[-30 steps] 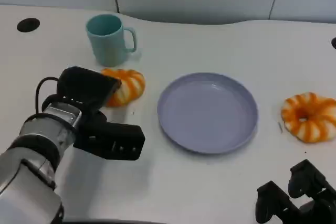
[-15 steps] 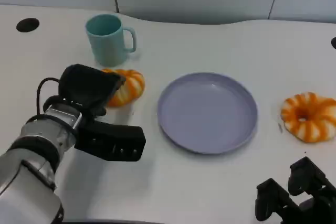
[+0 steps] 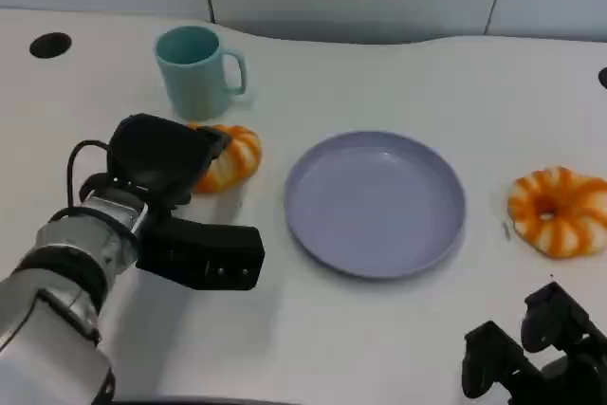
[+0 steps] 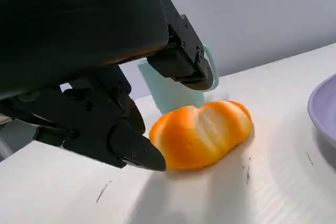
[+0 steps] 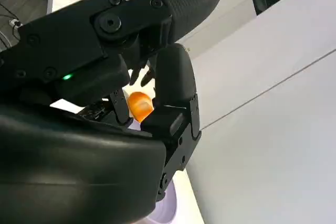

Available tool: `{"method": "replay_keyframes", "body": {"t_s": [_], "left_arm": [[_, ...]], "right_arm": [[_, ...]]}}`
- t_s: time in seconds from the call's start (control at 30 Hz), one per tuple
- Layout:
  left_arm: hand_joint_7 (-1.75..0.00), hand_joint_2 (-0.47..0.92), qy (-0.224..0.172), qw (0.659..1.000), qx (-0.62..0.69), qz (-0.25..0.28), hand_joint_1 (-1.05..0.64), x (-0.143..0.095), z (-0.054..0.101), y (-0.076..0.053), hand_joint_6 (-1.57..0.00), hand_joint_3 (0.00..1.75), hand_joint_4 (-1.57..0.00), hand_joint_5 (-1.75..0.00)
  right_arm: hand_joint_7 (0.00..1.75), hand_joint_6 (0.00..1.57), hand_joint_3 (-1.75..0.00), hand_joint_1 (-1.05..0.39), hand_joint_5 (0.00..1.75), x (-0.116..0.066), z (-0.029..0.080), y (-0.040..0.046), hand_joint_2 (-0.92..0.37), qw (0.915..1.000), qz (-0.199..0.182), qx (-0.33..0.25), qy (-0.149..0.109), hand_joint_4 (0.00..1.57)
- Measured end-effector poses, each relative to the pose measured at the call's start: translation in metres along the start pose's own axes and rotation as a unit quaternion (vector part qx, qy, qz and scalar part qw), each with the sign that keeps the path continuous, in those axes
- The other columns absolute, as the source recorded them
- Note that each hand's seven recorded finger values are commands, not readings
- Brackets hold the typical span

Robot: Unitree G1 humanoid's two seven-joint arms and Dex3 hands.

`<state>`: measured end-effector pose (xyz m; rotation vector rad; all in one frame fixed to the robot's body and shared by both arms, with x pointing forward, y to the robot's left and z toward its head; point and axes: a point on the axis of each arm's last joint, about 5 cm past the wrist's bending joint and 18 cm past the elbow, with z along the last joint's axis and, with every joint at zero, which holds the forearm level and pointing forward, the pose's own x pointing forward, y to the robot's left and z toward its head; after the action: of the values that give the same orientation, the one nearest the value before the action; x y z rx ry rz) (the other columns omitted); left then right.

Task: Grasp the bread from the table and place it into the plate.

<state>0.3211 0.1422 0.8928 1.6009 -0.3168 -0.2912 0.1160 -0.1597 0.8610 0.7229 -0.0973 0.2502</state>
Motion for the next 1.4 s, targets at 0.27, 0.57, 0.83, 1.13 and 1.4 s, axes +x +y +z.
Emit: {"method": "replay_keyframes", "body": {"t_s": [0.27,0.57,0.83,1.13,1.4], "left_arm": [[-0.04,0.75,0.000,1.000,-0.001,0.000,-0.10,0.000,0.000,0.000,-1.12,0.00,-1.13,-0.05],[-0.05,0.73,0.004,0.999,-0.045,0.009,-0.05,0.001,0.000,0.002,-1.21,0.00,-1.20,-0.07],[-0.04,0.72,0.005,0.998,-0.060,0.014,-0.02,0.001,0.000,0.003,-1.22,0.00,-1.24,-0.09],[-0.04,0.69,0.002,0.998,-0.069,0.015,0.05,0.001,-0.001,0.004,-1.26,0.00,-1.26,-0.11],[-0.05,0.65,-0.027,0.992,-0.114,0.054,0.19,0.009,-0.004,0.024,-1.33,0.00,-1.33,-0.16]], "right_arm": [[1.75,0.66,0.00,-0.47,1.75,0.000,0.000,-0.0001,-0.85,1.0000,0.000,0.000,0.000,0.79],[1.75,0.64,0.00,-0.46,1.75,0.004,0.001,-0.0002,-0.86,1.0000,0.005,-0.005,-0.001,0.78],[1.75,0.65,0.00,-0.46,1.75,0.006,0.000,-0.0004,-0.86,1.0000,0.006,-0.005,-0.003,0.79],[1.75,0.65,0.00,-0.47,1.75,0.007,0.000,-0.0010,-0.86,1.0000,0.005,-0.006,-0.003,0.79],[1.75,0.66,0.00,-0.47,1.75,0.015,0.001,-0.0039,-0.85,0.9999,0.006,-0.009,-0.006,0.80]]}}
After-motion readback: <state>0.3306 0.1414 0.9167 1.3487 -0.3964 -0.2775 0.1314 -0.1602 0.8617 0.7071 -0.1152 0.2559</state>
